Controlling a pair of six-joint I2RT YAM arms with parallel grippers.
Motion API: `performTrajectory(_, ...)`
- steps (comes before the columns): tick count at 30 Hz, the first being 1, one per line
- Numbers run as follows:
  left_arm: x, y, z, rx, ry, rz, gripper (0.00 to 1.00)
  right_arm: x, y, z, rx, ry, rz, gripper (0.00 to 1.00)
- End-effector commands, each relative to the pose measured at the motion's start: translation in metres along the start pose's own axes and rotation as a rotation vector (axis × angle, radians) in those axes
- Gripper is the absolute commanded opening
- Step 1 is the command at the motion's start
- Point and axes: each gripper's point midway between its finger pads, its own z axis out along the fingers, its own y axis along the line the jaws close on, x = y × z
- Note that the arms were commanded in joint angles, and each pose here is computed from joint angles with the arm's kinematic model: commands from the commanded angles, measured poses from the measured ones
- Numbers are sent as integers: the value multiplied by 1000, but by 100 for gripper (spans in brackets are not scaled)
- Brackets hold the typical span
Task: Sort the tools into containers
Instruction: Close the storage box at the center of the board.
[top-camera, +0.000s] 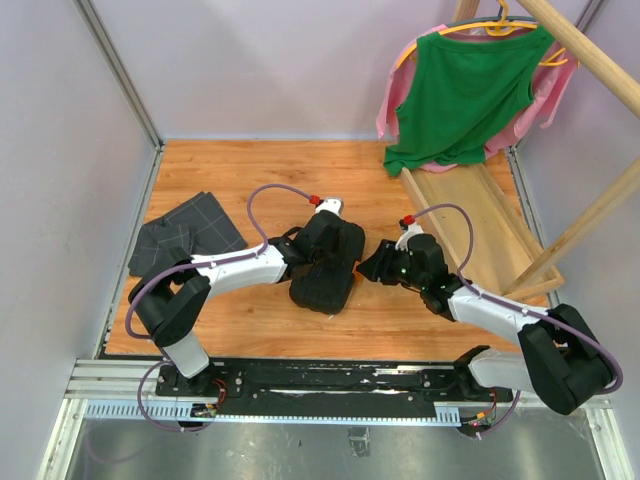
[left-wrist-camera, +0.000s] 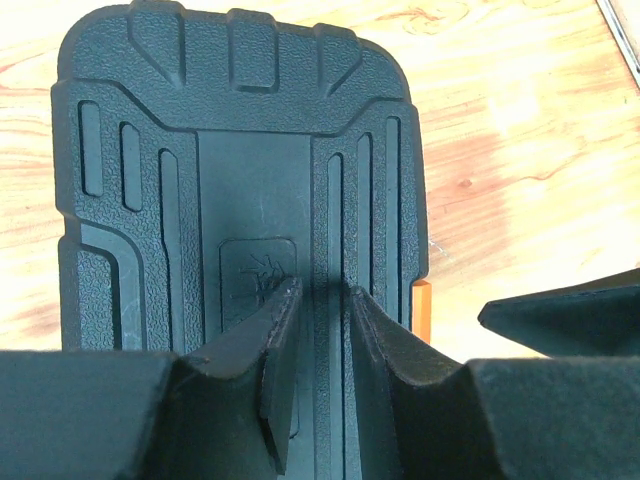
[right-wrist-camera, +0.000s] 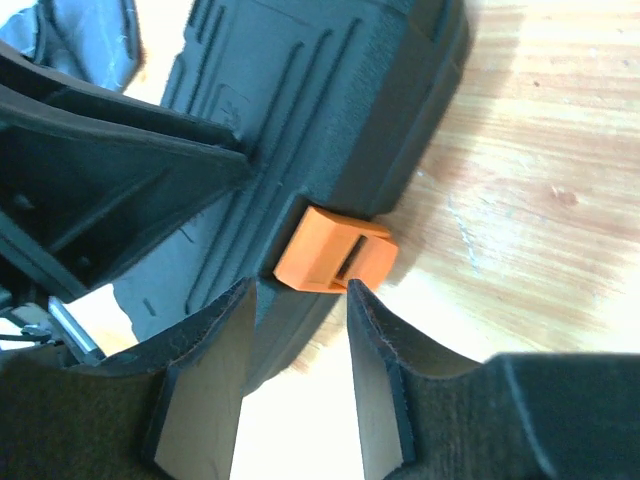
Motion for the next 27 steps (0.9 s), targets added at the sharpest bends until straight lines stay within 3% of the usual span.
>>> performTrajectory(1,86,15,0,-32,279,45,30,19,-25,-3,119,49,-5,41)
performTrajectory(13,87,15,0,-31,281,47,30,27,-40,4,191,88,30,25)
performTrajectory(27,87,14,1,-29,284,49,30,25,-35,17,169,109,23,23)
